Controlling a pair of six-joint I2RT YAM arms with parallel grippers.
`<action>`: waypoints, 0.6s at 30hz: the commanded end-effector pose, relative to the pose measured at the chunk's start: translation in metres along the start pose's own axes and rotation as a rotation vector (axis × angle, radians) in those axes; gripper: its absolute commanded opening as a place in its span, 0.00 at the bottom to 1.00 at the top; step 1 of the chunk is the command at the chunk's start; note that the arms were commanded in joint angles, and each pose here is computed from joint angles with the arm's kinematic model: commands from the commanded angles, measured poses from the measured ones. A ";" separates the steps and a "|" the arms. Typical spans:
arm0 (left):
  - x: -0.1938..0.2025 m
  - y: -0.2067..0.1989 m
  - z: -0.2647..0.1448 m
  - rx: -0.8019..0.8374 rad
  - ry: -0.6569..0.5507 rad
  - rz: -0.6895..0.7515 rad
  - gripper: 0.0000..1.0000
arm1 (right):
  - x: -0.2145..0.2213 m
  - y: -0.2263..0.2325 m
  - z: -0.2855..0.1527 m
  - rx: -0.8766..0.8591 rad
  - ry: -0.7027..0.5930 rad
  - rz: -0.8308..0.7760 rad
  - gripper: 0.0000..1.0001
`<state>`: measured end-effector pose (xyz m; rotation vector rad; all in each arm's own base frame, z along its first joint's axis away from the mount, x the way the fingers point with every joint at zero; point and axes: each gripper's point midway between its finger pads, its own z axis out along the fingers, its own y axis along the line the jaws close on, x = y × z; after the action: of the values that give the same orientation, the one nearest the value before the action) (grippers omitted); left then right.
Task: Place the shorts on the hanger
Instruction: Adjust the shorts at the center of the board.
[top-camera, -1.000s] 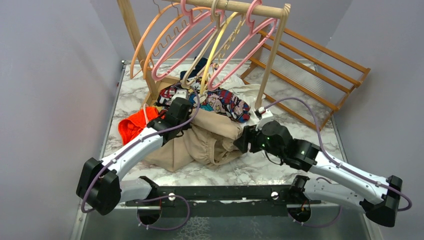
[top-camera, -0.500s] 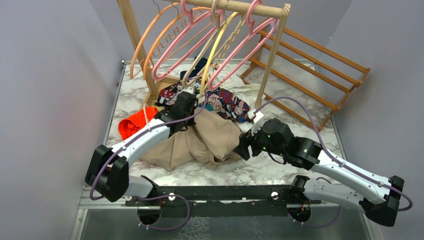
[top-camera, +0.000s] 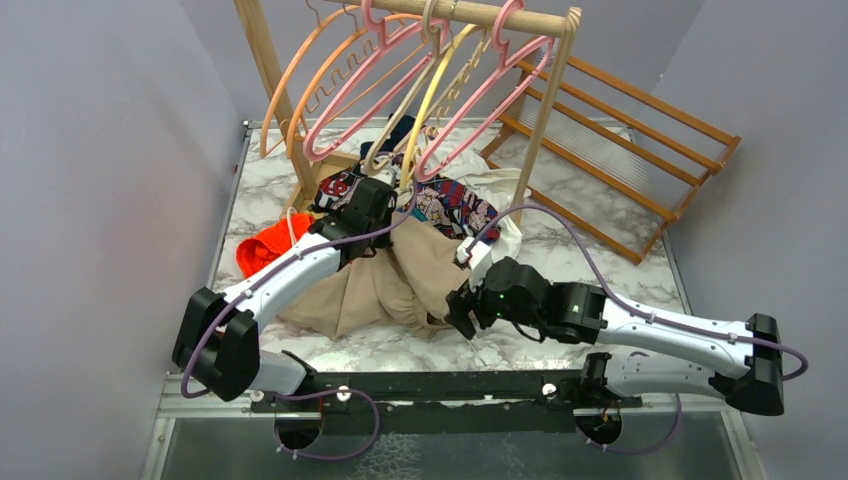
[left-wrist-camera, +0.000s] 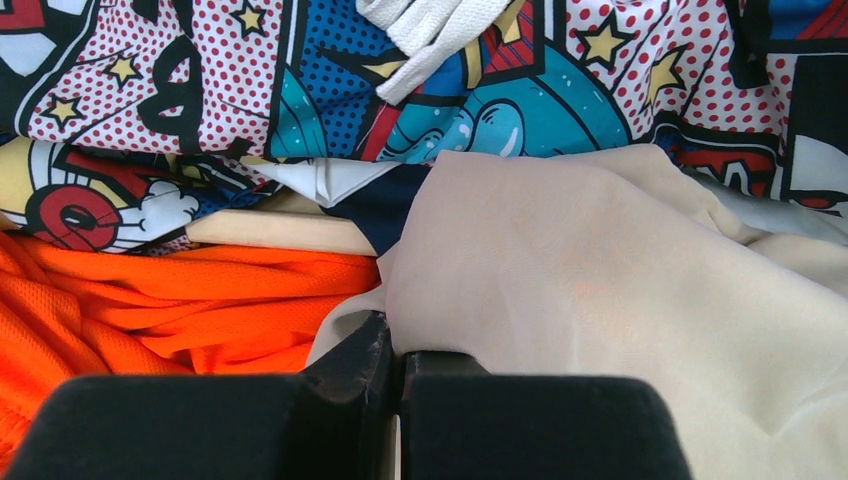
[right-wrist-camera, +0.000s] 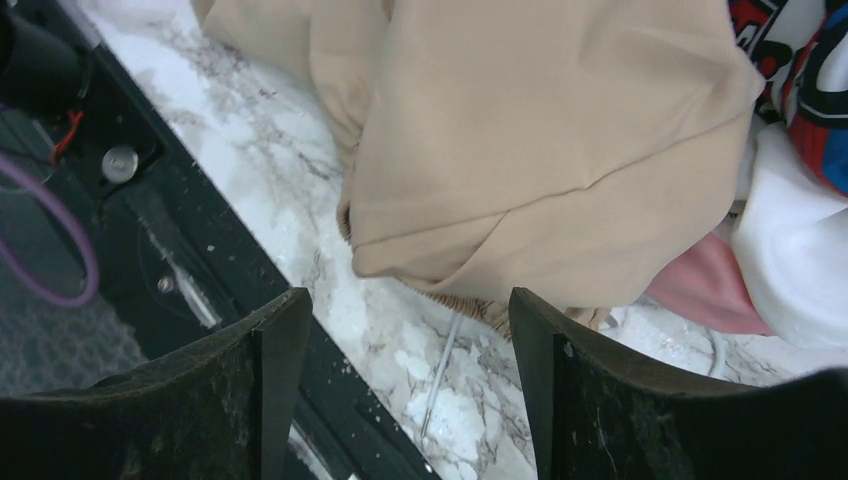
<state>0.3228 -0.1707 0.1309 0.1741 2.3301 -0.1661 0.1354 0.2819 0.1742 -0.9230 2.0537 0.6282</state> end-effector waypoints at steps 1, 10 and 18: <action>-0.017 -0.007 -0.009 0.052 -0.040 0.016 0.00 | -0.020 -0.002 0.014 0.080 -0.091 0.012 0.77; -0.011 -0.012 -0.013 0.096 -0.027 0.035 0.00 | 0.002 -0.005 0.047 0.151 0.002 -0.062 0.80; 0.002 -0.022 -0.026 0.183 -0.012 0.036 0.00 | -0.022 -0.039 0.023 0.351 -0.057 -0.055 0.23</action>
<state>0.3137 -0.1809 0.1392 0.2566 2.3209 -0.2612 0.1645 0.2929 0.1288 -0.8911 2.0927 0.3206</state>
